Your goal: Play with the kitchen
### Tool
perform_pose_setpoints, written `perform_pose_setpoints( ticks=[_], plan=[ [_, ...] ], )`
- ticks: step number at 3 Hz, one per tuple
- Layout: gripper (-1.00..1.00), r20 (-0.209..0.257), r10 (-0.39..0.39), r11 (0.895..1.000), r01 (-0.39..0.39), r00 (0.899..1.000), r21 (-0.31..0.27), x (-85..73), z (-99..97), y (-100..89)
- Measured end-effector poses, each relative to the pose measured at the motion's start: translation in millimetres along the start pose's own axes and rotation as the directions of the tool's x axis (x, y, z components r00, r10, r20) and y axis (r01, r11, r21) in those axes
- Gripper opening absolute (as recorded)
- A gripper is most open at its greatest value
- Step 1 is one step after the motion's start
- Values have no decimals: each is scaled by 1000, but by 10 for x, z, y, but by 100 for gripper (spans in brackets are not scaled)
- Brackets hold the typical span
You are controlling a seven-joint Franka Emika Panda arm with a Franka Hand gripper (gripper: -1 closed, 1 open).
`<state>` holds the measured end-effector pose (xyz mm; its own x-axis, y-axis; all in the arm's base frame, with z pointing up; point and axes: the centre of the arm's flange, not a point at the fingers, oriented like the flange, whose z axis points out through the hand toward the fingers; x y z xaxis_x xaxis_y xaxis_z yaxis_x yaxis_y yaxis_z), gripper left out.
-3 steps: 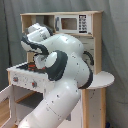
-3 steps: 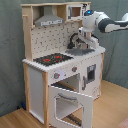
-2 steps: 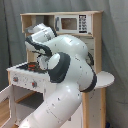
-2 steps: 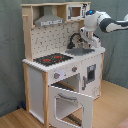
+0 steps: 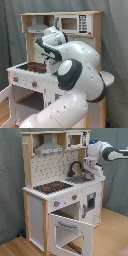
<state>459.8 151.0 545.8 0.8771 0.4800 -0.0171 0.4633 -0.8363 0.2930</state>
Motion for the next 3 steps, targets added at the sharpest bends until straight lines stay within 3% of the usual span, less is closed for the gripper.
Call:
perform_pose_setpoints(
  ticks=[1, 3],
  plan=[
    [-100, -2, -75, 997, 75, 997, 24, 96, 151, 29],
    [-100, -15, -210, 976, 211, 978, 61, 341, 213, 42]
  ],
)
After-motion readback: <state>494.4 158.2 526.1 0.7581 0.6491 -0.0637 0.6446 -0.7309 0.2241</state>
